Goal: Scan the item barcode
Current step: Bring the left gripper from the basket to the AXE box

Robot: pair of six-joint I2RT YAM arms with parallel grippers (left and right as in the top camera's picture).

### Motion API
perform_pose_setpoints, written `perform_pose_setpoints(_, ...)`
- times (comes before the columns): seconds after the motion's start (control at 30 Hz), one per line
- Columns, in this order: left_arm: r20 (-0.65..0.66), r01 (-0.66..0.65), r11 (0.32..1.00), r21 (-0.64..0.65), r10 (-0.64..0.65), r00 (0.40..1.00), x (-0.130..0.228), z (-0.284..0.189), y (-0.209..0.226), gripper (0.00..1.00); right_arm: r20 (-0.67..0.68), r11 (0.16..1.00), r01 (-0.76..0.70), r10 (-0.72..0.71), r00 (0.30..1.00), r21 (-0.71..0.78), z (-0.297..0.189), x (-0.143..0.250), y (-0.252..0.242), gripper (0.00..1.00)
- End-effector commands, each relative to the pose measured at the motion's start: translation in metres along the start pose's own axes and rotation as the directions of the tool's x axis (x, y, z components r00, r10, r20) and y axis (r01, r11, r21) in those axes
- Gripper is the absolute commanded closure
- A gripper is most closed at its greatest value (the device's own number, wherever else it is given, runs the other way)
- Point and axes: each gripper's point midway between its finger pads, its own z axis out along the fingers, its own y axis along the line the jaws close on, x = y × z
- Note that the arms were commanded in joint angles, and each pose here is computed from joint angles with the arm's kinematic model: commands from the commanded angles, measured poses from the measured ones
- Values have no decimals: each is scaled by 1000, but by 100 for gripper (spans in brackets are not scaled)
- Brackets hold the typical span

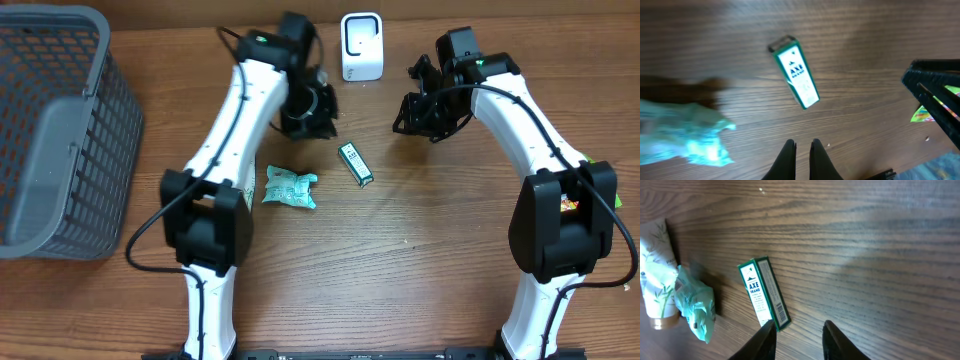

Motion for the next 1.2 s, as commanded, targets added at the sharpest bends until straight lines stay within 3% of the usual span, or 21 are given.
perform_pose_setpoints(0.0, -25, 38, 999, 3, -38, 999, 5, 18, -13, 96, -23, 999, -41, 40, 999, -8, 9, 8, -3, 71)
perform_pose_setpoints(0.5, -48, 184, 983, 0, -184, 982, 9, 95, 6, 95, -19, 998, -30, 29, 999, -56, 25, 9, -2, 80)
perform_pose_setpoints(0.7, -73, 264, 962, -74, -269, 960, 24, 114, 31, 96, -42, 998, 0, -3, 999, -70, 45, 13, 9, 91)
perform_pose_setpoints(1.17, -91, 255, 966, -47, -259, 962, 30, 136, 43, 96, -110, 996, -14, 4, 994, -87, 83, 25, 12, 95)
